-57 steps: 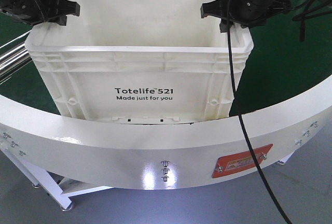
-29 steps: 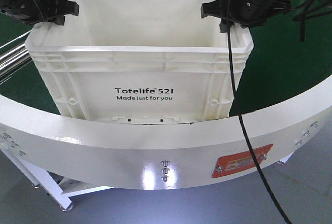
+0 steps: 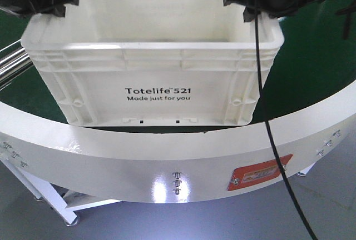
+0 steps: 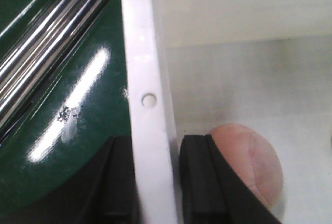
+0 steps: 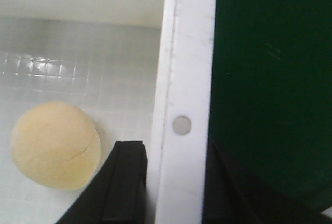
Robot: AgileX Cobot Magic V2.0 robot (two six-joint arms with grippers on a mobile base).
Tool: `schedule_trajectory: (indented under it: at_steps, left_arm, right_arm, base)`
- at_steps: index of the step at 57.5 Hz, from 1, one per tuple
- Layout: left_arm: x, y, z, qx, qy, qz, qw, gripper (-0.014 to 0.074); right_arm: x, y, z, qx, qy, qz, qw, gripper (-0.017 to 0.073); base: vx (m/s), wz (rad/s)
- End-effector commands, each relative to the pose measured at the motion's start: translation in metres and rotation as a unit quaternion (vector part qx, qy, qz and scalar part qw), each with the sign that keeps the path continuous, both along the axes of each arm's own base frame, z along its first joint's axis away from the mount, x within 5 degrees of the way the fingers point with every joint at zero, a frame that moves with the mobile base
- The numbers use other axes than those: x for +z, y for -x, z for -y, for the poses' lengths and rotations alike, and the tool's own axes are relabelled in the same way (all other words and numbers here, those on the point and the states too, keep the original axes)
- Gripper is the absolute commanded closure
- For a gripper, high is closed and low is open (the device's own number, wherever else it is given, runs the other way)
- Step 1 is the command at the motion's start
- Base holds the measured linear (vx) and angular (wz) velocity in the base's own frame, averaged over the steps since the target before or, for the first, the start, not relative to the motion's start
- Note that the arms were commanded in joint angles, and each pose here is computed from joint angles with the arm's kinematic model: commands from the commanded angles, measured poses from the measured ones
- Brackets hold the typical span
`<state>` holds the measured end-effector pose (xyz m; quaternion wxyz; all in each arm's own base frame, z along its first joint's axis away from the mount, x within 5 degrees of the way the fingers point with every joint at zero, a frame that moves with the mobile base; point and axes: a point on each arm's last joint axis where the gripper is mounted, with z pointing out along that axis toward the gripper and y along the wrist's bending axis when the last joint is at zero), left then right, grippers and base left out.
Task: Place moving items into box and shelve
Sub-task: 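Lower both grippers and close them on the tote's side rims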
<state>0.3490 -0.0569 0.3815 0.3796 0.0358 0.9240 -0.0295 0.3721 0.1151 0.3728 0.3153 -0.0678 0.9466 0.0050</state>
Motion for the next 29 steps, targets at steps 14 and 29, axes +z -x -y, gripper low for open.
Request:
schedule_trajectory:
  at_steps: [14,29]
  left_arm:
    - [0.072,0.055,-0.008,0.0,0.017,0.139,0.99,0.0475]
    - [0.061,0.108,-0.006,-0.023,0.034,0.184,0.982,0.0475]
  right_arm:
    - [0.076,0.054,-0.012,0.01,-0.002,0.154,0.988,0.0487]
    - [0.067,0.096,-0.016,0.013,-0.017,0.174,0.984,0.0486]
  base:
    - [0.0,0.0]
    - [0.0,0.0]
